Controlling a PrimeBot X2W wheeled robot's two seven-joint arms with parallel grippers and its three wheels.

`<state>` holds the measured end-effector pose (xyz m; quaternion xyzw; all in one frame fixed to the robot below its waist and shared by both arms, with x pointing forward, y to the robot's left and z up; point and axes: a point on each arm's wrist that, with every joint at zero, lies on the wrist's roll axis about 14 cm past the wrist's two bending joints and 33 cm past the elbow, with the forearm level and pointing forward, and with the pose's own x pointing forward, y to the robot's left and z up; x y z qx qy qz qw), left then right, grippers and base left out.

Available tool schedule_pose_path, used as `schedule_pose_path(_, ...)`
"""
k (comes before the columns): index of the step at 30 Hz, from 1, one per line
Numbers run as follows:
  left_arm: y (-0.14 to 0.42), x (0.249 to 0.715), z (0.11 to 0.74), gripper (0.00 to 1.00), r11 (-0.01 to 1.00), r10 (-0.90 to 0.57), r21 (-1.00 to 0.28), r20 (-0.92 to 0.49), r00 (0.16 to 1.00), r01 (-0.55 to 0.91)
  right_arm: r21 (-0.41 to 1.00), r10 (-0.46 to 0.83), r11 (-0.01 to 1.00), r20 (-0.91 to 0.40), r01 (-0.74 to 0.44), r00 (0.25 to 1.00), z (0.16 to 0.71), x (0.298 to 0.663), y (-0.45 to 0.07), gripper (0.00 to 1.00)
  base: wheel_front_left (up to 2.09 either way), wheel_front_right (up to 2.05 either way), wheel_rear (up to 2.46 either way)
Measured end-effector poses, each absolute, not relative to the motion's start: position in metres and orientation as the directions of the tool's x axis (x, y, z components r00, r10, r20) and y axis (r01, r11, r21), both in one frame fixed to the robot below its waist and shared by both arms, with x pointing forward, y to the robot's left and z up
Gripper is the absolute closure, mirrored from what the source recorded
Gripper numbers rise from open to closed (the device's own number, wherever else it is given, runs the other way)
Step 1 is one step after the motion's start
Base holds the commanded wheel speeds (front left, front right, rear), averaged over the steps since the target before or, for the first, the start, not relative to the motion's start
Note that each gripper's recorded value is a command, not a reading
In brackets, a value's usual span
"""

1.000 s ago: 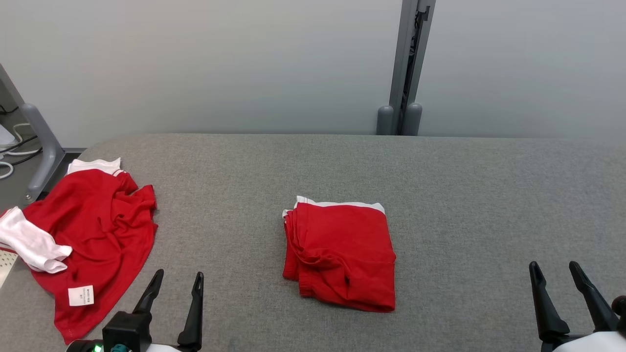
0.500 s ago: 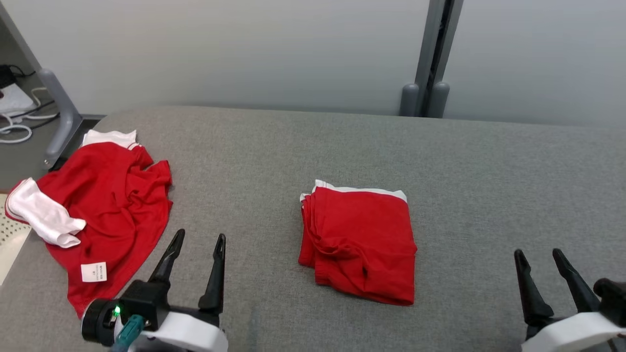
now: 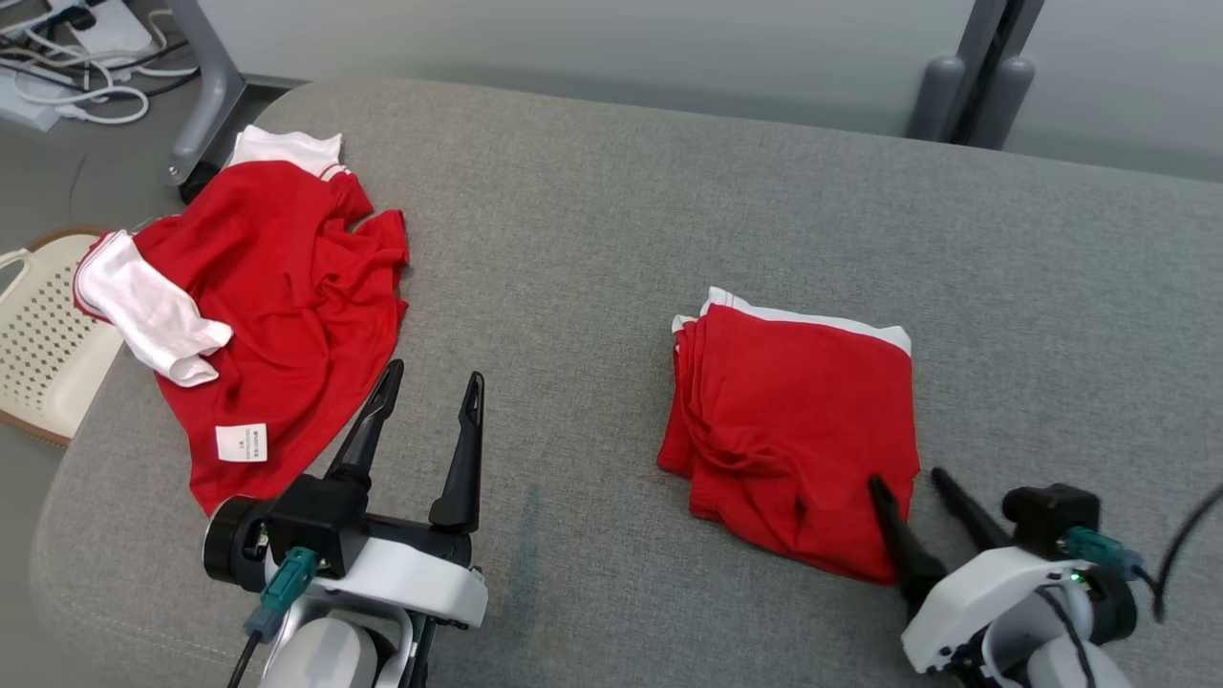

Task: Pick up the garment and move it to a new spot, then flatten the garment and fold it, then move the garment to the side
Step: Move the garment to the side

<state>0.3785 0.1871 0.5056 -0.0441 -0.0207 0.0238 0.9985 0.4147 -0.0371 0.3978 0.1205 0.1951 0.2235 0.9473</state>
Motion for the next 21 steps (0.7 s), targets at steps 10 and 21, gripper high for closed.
schedule_pose_path(10,0.188,0.385,0.499,0.0,0.995,0.052,-0.087,0.029,0.998,-0.05,0.391,0.546,0.828,-0.395,-0.402,0.739,0.373,0.405,-0.009,0.57,0.0,0.0,0.0)
schedule_pose_path(21,0.178,0.392,0.499,0.0,0.997,0.012,-0.082,0.036,0.999,-0.009,0.364,0.545,0.831,-0.378,-0.421,0.748,0.381,0.411,-0.023,1.0,0.0,0.0,0.0)
